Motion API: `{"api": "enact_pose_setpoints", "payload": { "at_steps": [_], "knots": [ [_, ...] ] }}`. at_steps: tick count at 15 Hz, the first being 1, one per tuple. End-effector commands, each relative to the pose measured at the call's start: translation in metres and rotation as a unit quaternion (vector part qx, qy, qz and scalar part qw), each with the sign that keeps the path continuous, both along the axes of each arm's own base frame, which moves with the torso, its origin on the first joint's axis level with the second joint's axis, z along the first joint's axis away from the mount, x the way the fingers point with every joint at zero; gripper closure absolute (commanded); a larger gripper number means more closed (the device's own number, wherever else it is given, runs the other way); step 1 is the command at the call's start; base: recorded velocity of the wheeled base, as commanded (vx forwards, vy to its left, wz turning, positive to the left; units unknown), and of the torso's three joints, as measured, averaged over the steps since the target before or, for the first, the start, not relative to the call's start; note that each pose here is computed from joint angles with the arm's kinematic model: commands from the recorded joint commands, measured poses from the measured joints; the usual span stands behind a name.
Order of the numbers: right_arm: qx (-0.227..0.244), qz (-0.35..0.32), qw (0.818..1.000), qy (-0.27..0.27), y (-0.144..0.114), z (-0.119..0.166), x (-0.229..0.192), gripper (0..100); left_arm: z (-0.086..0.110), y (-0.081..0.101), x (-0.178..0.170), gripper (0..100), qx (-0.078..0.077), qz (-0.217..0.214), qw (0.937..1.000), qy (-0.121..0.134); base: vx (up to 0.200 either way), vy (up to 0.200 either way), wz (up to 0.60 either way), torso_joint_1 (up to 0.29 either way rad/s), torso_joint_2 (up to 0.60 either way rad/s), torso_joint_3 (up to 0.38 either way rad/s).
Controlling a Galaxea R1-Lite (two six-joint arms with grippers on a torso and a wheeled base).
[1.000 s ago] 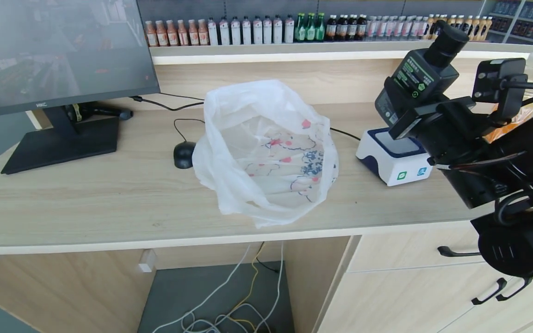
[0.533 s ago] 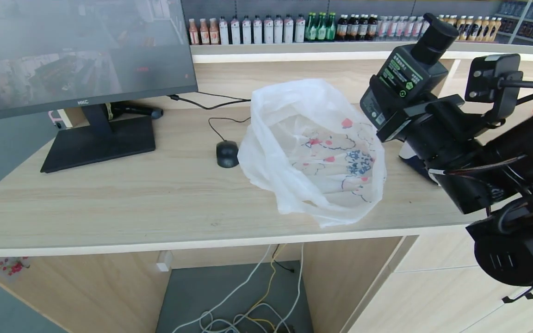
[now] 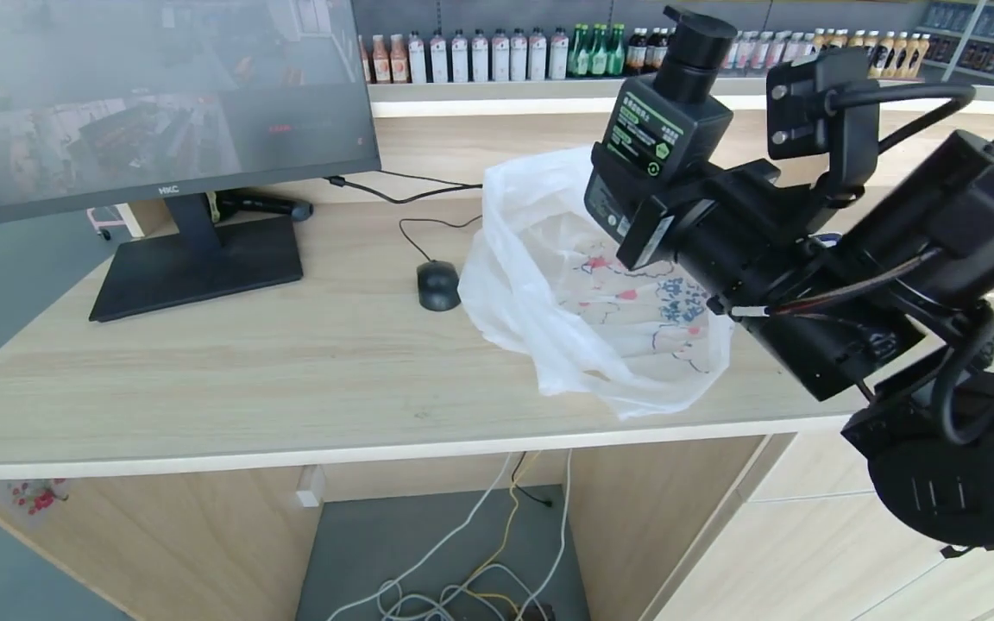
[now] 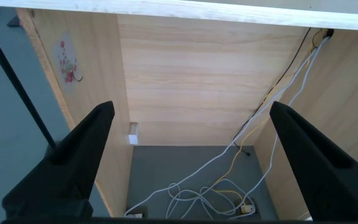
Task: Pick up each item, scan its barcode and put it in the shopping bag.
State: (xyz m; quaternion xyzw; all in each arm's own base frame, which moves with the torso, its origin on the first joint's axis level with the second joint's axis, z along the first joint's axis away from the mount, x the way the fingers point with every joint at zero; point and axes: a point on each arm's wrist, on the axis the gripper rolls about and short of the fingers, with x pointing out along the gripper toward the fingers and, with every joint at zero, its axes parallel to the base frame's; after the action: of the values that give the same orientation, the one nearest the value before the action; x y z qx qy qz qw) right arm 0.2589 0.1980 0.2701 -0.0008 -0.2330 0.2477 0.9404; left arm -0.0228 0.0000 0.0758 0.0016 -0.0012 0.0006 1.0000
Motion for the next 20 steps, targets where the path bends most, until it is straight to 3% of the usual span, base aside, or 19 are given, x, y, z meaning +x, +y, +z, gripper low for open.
{"api": "enact_pose_setpoints", "payload": {
  "at_steps": [1,4,9,20],
  "knots": [
    [0.002,0.008,1.0,-0.001,0.013,0.015,0.006,100,0.0,0.0,0.0,0,0.0,0.0,1.0,0.0,0.0,0.0,0.0,0.0,0.0,0.0],
    [-0.014,0.01,1.0,0.021,0.032,0.016,0.029,100,0.0,0.0,0.0,0,0.0,0.0,1.0,0.0,0.0,0.0,0.0,0.0,0.0,0.0],
    [-0.034,0.011,0.998,0.045,0.049,-0.008,0.049,100,0.0,0.0,0.0,0,0.0,0.0,1.0,0.0,0.0,0.0,0.0,0.0,0.0,0.0],
    [-0.047,0.001,0.995,0.093,0.042,-0.054,0.09,100,0.0,0.0,0.0,0,0.0,0.0,1.0,0.0,0.0,0.0,0.0,0.0,0.0,0.0]
  ]
}}
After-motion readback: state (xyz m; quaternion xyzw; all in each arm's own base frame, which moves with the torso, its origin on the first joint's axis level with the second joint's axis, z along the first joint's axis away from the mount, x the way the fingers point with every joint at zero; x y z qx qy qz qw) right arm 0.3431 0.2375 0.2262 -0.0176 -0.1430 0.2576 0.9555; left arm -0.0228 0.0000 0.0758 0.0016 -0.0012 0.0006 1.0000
